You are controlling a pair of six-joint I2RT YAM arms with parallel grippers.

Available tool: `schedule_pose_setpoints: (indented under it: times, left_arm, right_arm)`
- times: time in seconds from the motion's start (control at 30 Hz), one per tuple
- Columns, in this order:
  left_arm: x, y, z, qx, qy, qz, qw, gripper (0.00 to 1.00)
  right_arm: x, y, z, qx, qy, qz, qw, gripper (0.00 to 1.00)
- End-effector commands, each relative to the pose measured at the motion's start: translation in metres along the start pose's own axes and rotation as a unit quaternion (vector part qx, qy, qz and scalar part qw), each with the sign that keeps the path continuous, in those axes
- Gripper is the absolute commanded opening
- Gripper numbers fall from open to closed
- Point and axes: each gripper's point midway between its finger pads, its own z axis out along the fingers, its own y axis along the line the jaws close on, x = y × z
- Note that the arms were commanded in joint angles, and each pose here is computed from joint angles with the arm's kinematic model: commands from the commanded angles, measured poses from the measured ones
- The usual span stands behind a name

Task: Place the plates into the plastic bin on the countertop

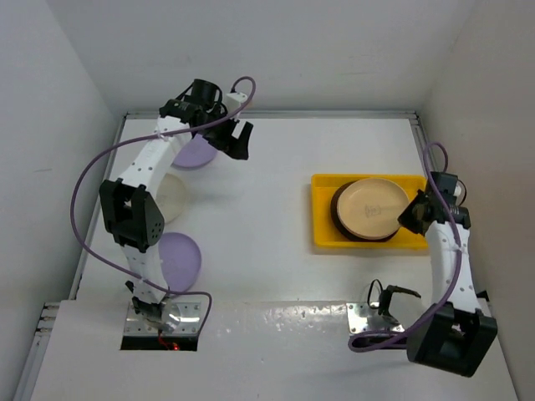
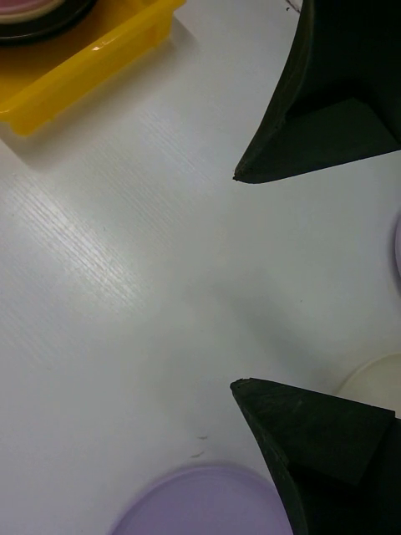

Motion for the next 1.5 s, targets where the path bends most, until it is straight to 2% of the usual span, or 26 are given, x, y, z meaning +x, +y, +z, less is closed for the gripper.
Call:
schedule_pose_setpoints:
  times: [0.0,0.07,0.1,0.17,0.2,0.33,0.4,0.5,0.57,0.67,0.7,0.73,0.8,0.83,0.93,0.97,1.0,1.03,1.1,1.17,1.27,1.3,1.33,1.4,1.43,1.47]
  left_arm:
    - [-0.013,-0.006,-0.021,-0.002,-0.031,0.016,0.999,0.99]
    - [-0.016,-0.008,-0.024,0.001,-0.036,0.022,0.999,0.99]
    - [-0.013,-0.008,-0.023,0.002,-0.032,0.02,0.999,0.99]
    - [-0.013,-0.01,-0.023,0.008,-0.033,0.02,0.999,0.99]
    - [-0.013,-0.007,-0.024,0.01,-0.035,0.017,0.999,0.99]
    - [-0.016,-0.004,-0.033,0.002,-0.044,0.016,0.999,0.99]
    - [-0.018,0.009,-0.043,-0.015,-0.052,0.016,0.998,0.99]
    - [-0.017,0.037,-0.06,-0.06,-0.058,0.006,0.997,0.99]
    - [-0.014,0.067,-0.093,-0.118,-0.073,-0.016,0.99,0.99]
    - [0.011,0.104,-0.131,-0.195,-0.087,-0.085,0.973,0.99]
    - [0.028,0.132,-0.155,-0.234,-0.095,-0.12,0.96,0.99]
    - [0.04,0.144,-0.17,-0.258,-0.101,-0.142,0.95,0.99]
    - [0.073,0.166,-0.196,-0.303,-0.102,-0.196,0.927,0.99]
    - [0.092,0.178,-0.234,-0.343,-0.116,-0.22,0.906,0.99]
    - [0.14,0.186,-0.284,-0.404,-0.118,-0.26,0.869,0.99]
    - [0.15,0.185,-0.291,-0.414,-0.119,-0.269,0.862,0.99]
    - [0.164,0.184,-0.294,-0.42,-0.108,-0.273,0.859,0.99]
    - [0.174,0.185,-0.302,-0.428,-0.111,-0.284,0.851,0.99]
    - [0.183,0.182,-0.307,-0.435,-0.104,-0.279,0.85,0.99]
    - [0.189,0.179,-0.307,-0.435,-0.098,-0.282,0.849,0.99]
    - [0.187,0.177,-0.301,-0.419,-0.101,-0.277,0.859,0.99]
    - [0.187,0.177,-0.301,-0.419,-0.101,-0.277,0.859,0.99]
    - [0.185,0.178,-0.3,-0.415,-0.103,-0.277,0.861,0.99]
    - [0.184,0.181,-0.298,-0.409,-0.104,-0.277,0.863,0.99]
    - [0.179,0.18,-0.3,-0.407,-0.112,-0.276,0.863,0.99]
    - [0.178,0.183,-0.3,-0.406,-0.112,-0.277,0.864,0.99]
  right_arm:
    - [-0.013,0.001,0.012,-0.004,-0.013,0.015,1.0,0.0]
    - [-0.015,0.005,0.018,-0.012,-0.014,0.012,1.0,0.0]
    - [-0.009,0.004,0.023,-0.01,0.001,0.012,1.0,0.05]
    - [-0.003,0.002,0.034,-0.005,0.012,0.005,1.0,0.22]
    - [-0.003,0.001,0.035,-0.002,0.013,0.005,1.0,0.43]
    - [0.004,-0.005,0.04,0.008,0.034,-0.02,0.999,0.66]
    - [0.002,-0.007,0.036,0.021,0.031,-0.037,0.999,0.7]
    - [-0.036,0.027,0.006,0.001,-0.041,-0.095,0.995,0.71]
    - [-0.063,0.063,-0.017,-0.033,-0.091,-0.123,0.988,0.71]
    - [-0.024,0.179,-0.055,-0.172,-0.083,-0.249,0.949,0.71]
    - [0.021,0.214,-0.043,-0.197,-0.032,-0.306,0.931,0.7]
    - [0.037,0.248,-0.051,-0.246,-0.026,-0.314,0.916,0.7]
    - [0.119,0.314,-0.061,-0.324,0.042,-0.383,0.864,0.7]
    - [0.133,0.352,-0.084,-0.392,0.049,-0.377,0.837,0.7]
    - [0.248,0.412,-0.09,-0.458,0.151,-0.422,0.768,0.7]
    - [0.263,0.42,-0.09,-0.463,0.157,-0.431,0.758,0.7]
    - [0.274,0.446,-0.118,-0.496,0.147,-0.434,0.738,0.7]
    - [0.318,0.44,-0.083,-0.475,0.198,-0.454,0.728,0.7]
    - [0.35,0.451,-0.099,-0.497,0.225,-0.451,0.706,0.69]
    - [0.395,0.444,-0.096,-0.513,0.283,-0.457,0.67,0.68]
    - [0.427,0.437,-0.091,-0.513,0.291,-0.469,0.657,0.59]
    - [0.431,0.436,-0.084,-0.504,0.278,-0.472,0.668,0.56]
    - [0.434,0.437,-0.083,-0.505,0.271,-0.471,0.671,0.47]
    - [0.437,0.426,-0.059,-0.475,0.266,-0.46,0.701,0.33]
    - [0.436,0.42,-0.05,-0.457,0.266,-0.461,0.713,0.14]
    - [0.428,0.417,-0.05,-0.445,0.261,-0.455,0.726,0.06]
